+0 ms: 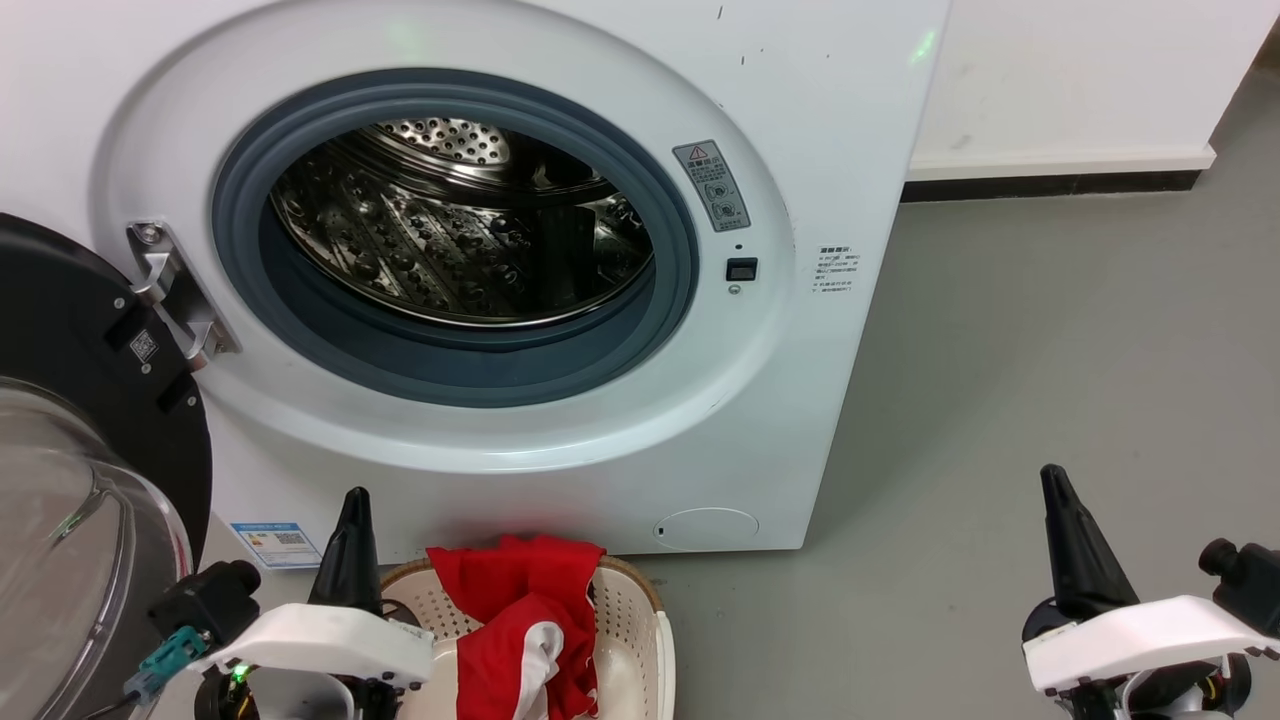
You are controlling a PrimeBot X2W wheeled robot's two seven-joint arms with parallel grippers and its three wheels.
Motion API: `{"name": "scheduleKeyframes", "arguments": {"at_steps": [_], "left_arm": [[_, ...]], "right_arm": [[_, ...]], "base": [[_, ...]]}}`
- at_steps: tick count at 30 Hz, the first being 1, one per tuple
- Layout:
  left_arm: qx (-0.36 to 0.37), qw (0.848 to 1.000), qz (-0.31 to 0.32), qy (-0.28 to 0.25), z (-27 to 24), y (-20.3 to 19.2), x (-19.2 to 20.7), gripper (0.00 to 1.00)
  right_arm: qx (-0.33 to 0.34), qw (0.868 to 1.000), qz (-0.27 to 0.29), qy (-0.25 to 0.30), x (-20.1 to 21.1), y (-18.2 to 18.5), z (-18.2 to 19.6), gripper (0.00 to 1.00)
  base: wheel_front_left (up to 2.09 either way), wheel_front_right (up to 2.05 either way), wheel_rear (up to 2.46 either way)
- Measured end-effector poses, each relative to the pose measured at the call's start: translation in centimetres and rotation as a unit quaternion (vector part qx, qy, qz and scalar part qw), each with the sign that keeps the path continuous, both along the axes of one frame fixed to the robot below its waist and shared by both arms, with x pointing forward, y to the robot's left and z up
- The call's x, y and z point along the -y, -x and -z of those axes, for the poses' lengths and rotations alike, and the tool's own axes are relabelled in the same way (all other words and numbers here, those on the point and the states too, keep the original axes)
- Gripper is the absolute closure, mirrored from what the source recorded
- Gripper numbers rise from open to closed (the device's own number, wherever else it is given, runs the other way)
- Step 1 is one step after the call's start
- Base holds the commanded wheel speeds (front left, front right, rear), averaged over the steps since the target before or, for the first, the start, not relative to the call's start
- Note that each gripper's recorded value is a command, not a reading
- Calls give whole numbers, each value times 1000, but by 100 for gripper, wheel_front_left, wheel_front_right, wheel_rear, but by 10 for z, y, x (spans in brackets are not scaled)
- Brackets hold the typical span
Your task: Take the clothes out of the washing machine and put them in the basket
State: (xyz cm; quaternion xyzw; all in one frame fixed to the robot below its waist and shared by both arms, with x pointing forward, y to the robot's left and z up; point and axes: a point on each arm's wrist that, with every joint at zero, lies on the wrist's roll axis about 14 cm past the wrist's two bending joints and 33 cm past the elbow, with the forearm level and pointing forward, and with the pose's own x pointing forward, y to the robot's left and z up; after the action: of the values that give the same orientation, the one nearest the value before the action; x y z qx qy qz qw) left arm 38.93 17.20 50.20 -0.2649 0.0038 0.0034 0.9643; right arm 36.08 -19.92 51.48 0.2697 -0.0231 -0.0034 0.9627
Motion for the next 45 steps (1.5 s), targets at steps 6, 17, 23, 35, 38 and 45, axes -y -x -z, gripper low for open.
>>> {"name": "scheduleKeyframes", "arguments": {"at_steps": [6,17,23,35,38,45], "left_arm": [[-7,999,-4,47,2,0,-3,100],[-19,992,-7,126,5,-1,-7,100],[-23,986,-8,165,6,0,-9,100],[-28,971,-10,236,8,0,-13,100],[-28,967,-10,253,8,0,-13,100],[-25,957,-8,289,6,-1,-14,100]], "right_arm": [[-2,999,0,-47,1,-3,0,100],[-8,992,1,-124,3,-6,4,100],[-11,987,0,-163,3,-8,5,100],[-16,972,-1,-234,4,-12,7,100],[-17,968,-1,-250,4,-12,8,100],[-18,958,-1,-286,4,-14,9,100]], "base": [[0,0,0],[0,0,0],[0,0,0],[0,0,0],[0,0,0],[0,0,0]]}}
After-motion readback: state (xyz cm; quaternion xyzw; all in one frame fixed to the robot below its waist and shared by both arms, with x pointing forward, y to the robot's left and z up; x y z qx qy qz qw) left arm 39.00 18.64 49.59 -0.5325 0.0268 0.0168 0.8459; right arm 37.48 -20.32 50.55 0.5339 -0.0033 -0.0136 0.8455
